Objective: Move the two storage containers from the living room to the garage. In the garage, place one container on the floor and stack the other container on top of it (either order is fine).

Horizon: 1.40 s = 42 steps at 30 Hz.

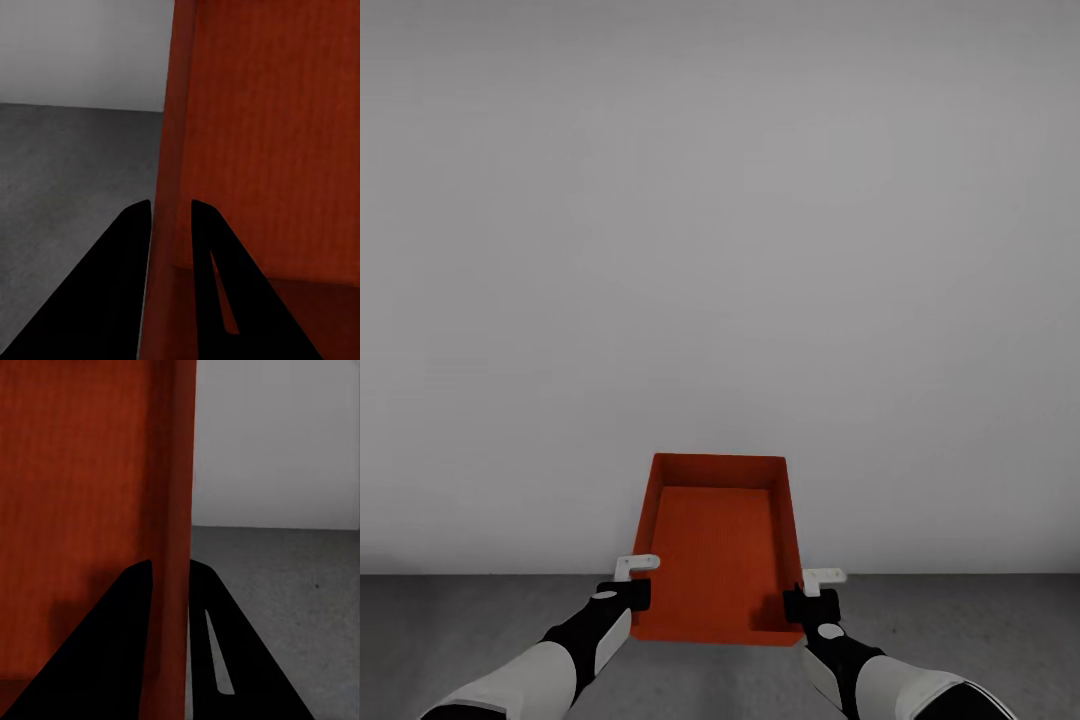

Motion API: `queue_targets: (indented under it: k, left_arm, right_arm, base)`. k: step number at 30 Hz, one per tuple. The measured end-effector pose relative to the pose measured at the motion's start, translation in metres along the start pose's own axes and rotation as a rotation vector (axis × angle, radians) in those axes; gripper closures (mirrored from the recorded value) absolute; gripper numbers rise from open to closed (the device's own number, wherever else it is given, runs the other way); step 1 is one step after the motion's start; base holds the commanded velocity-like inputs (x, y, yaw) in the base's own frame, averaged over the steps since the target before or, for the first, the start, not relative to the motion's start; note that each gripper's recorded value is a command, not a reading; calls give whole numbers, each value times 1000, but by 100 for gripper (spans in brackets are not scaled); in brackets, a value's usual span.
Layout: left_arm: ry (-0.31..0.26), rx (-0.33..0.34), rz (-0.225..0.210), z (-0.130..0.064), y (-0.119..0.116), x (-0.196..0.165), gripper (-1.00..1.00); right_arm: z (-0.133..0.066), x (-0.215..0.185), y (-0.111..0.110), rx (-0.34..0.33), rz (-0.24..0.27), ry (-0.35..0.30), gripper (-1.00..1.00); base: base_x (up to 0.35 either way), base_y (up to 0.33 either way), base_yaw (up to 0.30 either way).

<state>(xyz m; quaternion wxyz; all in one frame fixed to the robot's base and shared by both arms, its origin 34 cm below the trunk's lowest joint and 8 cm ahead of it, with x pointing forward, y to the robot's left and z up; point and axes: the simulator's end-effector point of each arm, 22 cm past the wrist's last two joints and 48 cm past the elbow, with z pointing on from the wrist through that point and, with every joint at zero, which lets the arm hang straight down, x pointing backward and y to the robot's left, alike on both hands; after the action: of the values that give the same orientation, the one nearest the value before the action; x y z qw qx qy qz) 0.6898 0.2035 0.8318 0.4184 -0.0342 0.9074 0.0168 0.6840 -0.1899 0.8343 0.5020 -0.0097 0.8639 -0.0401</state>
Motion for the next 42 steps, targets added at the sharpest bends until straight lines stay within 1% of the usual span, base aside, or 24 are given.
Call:
queue_targets:
  k: [10, 42]
  left_arm:
    - [2, 0, -1, 1, 0, 1, 100]
    - [52, -2, 0, 13, -1, 27, 100]
  right_arm:
    - [1, 1, 0, -1, -1, 2, 100]
    - [9, 28, 1, -4, -6, 52, 100]
  base:
    - [1, 1, 0]
    - [0, 0, 0]
